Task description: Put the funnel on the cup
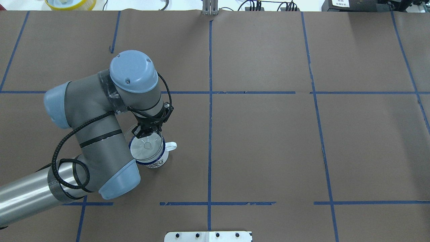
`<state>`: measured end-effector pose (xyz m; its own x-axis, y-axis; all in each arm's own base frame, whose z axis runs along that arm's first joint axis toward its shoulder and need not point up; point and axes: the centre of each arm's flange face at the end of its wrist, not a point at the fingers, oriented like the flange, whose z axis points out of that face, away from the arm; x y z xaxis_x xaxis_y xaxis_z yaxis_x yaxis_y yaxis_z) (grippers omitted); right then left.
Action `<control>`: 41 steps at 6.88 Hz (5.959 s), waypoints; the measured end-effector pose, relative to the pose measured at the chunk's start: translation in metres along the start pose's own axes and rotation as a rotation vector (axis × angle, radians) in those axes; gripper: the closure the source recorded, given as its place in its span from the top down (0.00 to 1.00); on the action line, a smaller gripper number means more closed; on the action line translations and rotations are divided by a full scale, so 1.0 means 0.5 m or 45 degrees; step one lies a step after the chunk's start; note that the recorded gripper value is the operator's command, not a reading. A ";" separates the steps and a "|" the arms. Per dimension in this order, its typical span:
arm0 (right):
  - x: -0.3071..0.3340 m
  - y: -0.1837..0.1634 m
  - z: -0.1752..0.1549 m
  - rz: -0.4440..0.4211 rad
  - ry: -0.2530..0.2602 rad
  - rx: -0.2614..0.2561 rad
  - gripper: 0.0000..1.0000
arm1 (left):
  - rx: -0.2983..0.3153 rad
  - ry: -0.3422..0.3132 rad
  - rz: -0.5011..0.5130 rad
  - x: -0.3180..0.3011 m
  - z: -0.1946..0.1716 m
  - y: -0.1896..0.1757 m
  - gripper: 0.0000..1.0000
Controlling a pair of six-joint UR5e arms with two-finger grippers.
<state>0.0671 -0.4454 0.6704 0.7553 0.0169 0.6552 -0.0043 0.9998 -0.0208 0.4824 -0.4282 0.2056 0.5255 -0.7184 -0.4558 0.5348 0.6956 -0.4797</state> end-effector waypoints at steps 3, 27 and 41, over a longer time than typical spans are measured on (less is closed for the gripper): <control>0.000 0.000 -0.001 -0.001 0.000 0.001 1.00 | -0.002 0.002 0.004 -0.003 0.007 -0.001 0.00; 0.000 0.000 0.000 0.000 0.000 0.000 1.00 | 0.072 0.067 1.196 -0.909 -0.136 -1.195 1.00; 0.000 0.000 0.000 0.000 0.000 0.000 1.00 | 0.100 0.067 1.217 -0.912 -0.139 -1.190 1.00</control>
<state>0.0671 -0.4453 0.6705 0.7553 0.0171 0.6552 -0.0043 0.9998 -0.0211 -0.1215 -0.5150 0.6471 0.7329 0.1547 -0.6625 -0.0605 0.9848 0.1630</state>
